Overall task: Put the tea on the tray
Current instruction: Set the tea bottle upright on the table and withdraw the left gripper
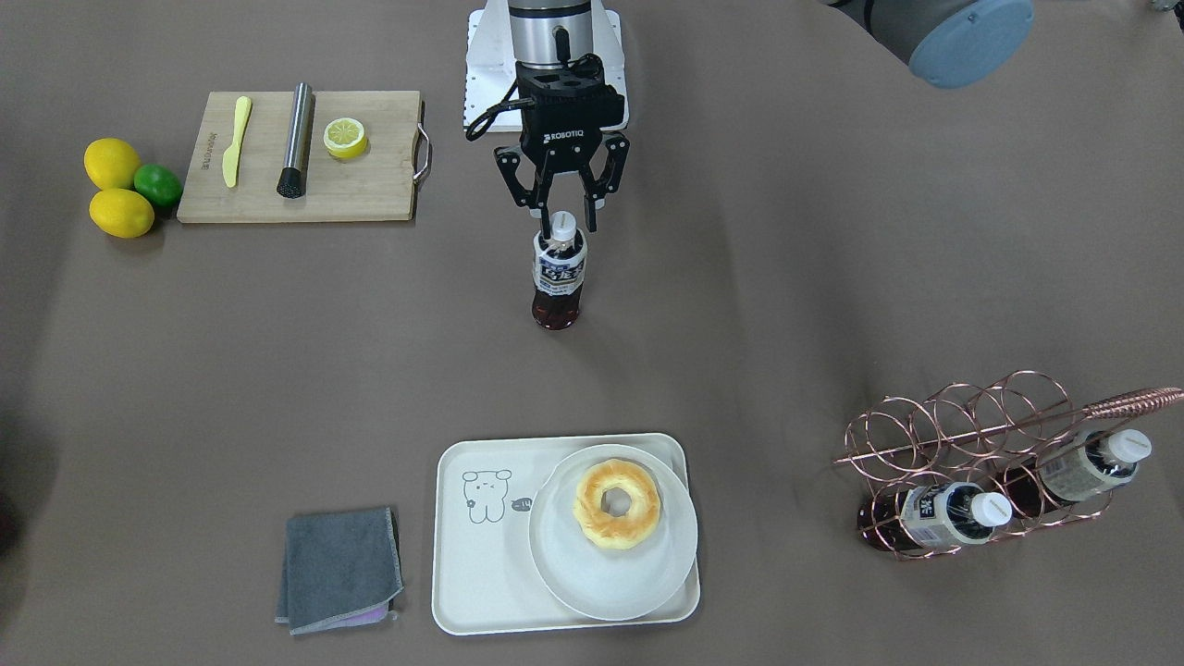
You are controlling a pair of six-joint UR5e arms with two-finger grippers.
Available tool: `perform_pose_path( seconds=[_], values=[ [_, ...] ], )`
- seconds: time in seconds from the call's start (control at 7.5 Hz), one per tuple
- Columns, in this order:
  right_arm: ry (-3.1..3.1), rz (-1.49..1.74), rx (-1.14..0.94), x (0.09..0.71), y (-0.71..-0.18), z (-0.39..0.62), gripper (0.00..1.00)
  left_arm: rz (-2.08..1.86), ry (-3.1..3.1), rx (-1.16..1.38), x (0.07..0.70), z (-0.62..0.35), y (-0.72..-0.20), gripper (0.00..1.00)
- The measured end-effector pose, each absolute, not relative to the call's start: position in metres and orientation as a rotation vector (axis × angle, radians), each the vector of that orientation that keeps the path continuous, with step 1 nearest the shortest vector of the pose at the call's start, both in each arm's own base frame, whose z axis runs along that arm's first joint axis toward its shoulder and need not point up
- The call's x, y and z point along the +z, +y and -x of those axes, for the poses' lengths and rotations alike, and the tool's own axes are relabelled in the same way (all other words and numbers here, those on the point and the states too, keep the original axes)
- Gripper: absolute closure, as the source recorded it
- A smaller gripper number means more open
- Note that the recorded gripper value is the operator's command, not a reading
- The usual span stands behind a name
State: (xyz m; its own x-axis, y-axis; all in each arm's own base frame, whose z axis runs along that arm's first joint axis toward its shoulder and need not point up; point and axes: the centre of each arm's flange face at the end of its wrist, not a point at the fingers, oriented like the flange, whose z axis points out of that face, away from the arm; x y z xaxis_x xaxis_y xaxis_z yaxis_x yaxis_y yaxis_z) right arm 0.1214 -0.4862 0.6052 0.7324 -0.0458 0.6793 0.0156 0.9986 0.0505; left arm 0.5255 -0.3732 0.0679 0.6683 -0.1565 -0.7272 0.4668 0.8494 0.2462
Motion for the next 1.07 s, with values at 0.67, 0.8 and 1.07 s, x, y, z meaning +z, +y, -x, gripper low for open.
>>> perform_pose_path(
  seconds=[0.67,0.8,1.07],
  values=[
    [-0.744,-0.054,-0.038,0.598,-0.492,-0.122,0.0,-0.527,0.755,-0.194,0.081,-0.459,-0.402,0.02],
    [-0.744,-0.059,-0.038,0.595,-0.494,-0.123,0.0,-0.567,0.75,-0.125,0.104,-0.443,-0.413,0.03],
    [-0.743,-0.075,-0.014,0.576,-0.505,-0.123,0.0,-0.626,0.736,-0.085,0.146,-0.401,-0.444,0.02]
  ],
)
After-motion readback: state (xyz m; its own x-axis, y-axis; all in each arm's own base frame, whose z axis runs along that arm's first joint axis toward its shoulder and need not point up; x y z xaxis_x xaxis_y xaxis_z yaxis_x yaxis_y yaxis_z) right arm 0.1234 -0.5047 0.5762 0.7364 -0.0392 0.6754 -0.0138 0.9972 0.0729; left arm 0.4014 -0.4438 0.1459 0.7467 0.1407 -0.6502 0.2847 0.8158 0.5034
